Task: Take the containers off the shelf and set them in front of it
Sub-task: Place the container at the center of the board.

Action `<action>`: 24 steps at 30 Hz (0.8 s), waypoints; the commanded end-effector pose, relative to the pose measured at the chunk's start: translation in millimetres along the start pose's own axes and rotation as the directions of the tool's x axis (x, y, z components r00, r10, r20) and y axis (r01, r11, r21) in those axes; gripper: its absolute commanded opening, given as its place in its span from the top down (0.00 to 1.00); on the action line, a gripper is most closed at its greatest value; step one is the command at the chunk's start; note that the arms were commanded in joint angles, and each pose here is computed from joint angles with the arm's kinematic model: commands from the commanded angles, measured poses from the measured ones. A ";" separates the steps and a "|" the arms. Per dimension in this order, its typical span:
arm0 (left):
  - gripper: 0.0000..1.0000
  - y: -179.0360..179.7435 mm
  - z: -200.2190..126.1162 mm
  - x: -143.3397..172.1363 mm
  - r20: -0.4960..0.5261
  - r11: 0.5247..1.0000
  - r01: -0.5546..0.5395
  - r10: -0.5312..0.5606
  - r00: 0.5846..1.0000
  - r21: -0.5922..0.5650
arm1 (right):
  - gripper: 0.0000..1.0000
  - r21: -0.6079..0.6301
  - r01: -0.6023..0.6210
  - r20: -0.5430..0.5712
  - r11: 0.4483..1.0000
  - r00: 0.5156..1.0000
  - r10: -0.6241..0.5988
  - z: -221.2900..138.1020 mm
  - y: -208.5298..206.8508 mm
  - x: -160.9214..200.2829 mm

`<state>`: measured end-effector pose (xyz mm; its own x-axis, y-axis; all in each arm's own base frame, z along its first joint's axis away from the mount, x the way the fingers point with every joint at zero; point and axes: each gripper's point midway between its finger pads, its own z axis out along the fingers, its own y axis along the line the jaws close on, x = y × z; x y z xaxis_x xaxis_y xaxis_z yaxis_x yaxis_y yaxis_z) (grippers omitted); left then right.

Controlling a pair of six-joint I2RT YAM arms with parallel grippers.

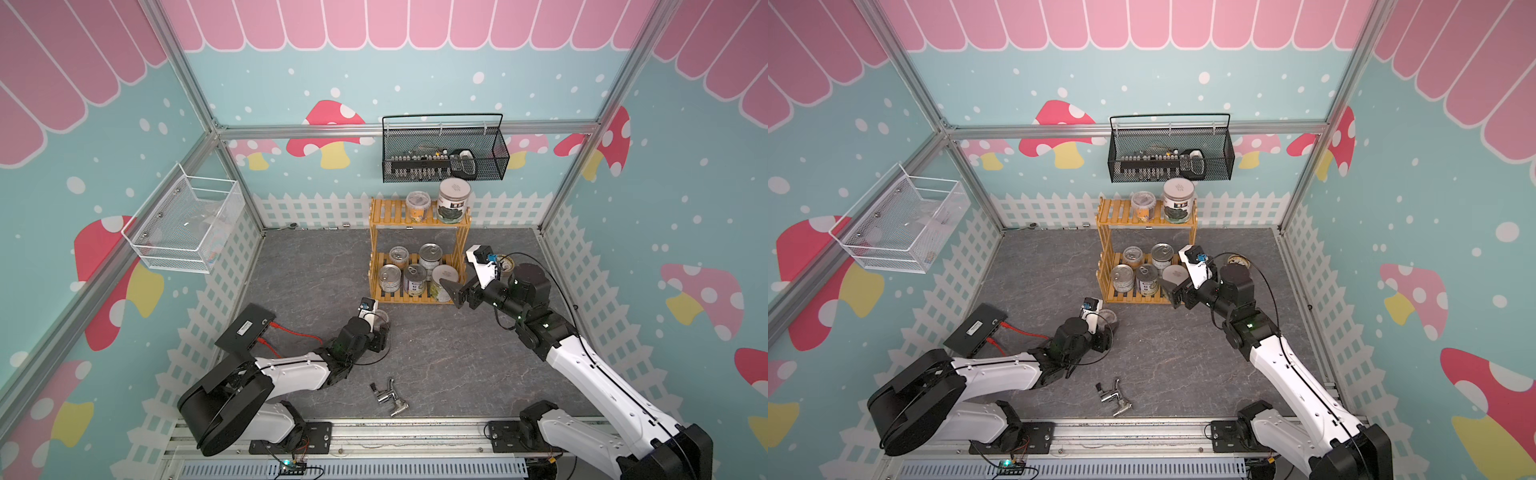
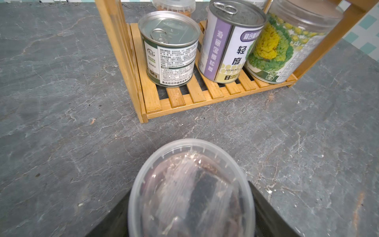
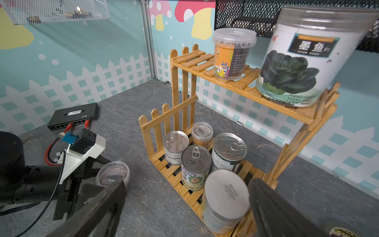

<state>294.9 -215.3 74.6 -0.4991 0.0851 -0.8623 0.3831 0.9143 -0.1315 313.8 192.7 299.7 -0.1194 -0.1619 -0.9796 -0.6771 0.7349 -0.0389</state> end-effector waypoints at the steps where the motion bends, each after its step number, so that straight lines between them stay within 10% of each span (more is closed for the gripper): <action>1: 0.39 -1.6 3.6 -14.8 0.090 1.000 0.025 -0.025 0.996 -0.002 | 0.01 0.009 0.014 0.005 1.000 1.000 -0.014 1.7 -3.0 3.1; 15: 0.35 5.9 22.4 17.4 0.015 0.999 0.006 -0.005 1.000 -0.043 | 0.01 0.022 0.029 0.004 0.999 1.000 -0.029 1.4 -5.2 3.0; 24: 0.01 7.1 9.3 3.2 0.046 0.999 0.013 -0.011 0.999 -0.046 | 0.01 0.006 0.014 0.031 1.000 0.999 -0.014 1.9 -3.0 -6.8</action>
<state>305.2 -214.9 57.0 -0.4812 0.0643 -0.8742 0.3455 0.9305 -0.1218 315.8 192.3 298.3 -0.1060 -0.1740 -0.9790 -0.6740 0.7365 -0.0580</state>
